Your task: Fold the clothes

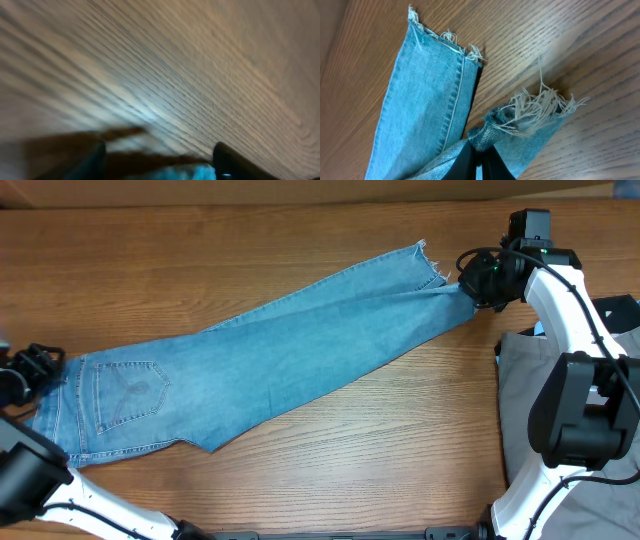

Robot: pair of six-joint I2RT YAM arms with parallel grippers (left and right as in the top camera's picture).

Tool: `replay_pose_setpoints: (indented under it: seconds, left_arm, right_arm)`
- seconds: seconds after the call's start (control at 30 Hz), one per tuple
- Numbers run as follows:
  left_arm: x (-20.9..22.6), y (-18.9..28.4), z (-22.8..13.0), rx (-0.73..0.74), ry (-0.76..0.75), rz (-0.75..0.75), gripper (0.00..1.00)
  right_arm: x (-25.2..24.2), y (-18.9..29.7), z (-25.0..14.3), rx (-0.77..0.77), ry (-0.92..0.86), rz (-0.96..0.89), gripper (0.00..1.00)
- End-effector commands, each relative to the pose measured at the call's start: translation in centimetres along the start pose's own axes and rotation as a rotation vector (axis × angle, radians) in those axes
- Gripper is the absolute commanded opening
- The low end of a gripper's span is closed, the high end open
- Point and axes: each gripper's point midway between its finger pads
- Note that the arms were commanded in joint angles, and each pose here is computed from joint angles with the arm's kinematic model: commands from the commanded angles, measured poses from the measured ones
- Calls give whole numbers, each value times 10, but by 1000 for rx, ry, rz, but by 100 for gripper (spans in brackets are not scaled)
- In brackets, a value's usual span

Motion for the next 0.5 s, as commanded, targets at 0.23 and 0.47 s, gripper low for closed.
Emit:
replay_pose_setpoints:
  seconds: [0.23, 0.47]
  left_arm:
    - [-5, -2, 1, 18, 5, -52, 11]
    - [-31, 49, 22, 4, 56, -164, 4]
  right_arm:
    - [-7, 1, 2, -4, -4, -21, 5]
    - [-7, 1, 3, -5, 62, -22, 5]
Point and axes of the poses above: each gripper's point midway between its finger pads, its own y axis back along the fingers, its own x axis along the line the jaws close on, z = x × y, and after that the axes turned 10 degrees about y, right-handed
